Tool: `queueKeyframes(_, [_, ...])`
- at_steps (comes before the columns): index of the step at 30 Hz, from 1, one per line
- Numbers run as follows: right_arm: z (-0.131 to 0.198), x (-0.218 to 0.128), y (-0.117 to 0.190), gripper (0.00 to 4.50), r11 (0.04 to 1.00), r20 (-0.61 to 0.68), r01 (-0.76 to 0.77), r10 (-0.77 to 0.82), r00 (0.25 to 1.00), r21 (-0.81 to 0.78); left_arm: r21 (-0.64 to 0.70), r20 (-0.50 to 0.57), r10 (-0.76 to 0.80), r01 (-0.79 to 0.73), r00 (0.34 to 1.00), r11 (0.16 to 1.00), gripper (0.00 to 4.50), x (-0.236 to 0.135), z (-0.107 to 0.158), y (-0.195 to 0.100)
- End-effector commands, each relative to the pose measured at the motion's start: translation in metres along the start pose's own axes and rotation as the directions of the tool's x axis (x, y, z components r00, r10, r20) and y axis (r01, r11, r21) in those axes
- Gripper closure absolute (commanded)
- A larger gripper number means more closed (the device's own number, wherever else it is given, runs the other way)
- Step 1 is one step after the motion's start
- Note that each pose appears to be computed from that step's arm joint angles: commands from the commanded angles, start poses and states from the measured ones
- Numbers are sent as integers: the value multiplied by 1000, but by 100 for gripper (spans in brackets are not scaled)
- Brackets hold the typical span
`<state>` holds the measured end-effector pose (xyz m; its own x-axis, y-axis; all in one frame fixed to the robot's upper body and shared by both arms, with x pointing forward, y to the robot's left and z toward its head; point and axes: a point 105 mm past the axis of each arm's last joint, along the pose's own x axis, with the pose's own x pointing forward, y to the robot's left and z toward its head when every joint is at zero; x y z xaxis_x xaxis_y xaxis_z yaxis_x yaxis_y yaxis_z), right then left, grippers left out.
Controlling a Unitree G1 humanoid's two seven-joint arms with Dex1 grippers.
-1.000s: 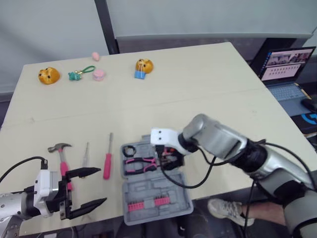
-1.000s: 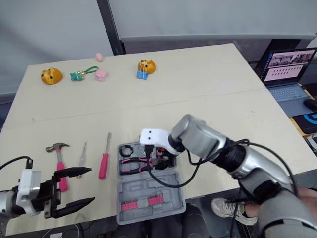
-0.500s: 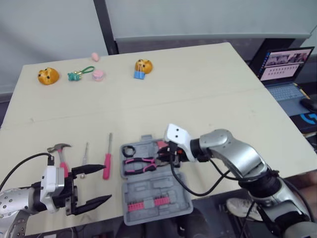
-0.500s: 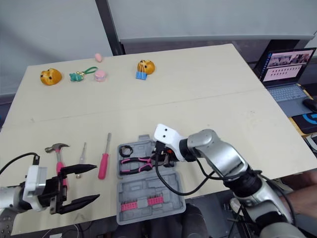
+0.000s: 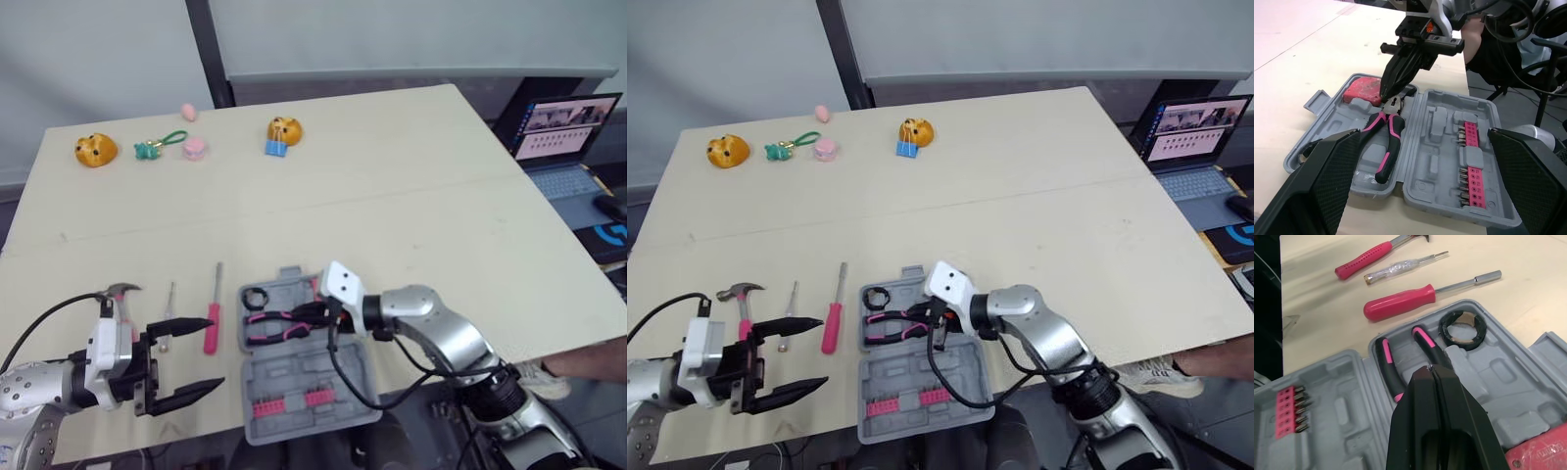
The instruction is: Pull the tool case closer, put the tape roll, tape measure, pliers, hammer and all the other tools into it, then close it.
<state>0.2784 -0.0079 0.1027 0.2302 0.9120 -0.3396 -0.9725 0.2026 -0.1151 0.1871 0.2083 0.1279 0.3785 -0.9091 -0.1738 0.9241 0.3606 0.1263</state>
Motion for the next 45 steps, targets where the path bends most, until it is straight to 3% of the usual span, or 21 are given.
queueKeyframes(1, [0,6,3,446,1000,22,-10,10,1000,-25,13,-9,-8,8,1000,1000,0,-1,3,0])
queueKeyframes(12, [-25,15,2,446,999,-28,-18,17,999,-35,11,-15,-13,13,1000,1000,0,-1,3,-3])
queueKeyframes(26, [-72,17,-3,446,995,-213,1,-23,977,-104,10,-13,-9,9,1000,1000,0,-1,2,-4])
queueKeyframes(45, [-89,16,-1,446,995,-289,-16,-14,957,-102,5,-4,-9,9,1000,1000,0,2,0,-7])
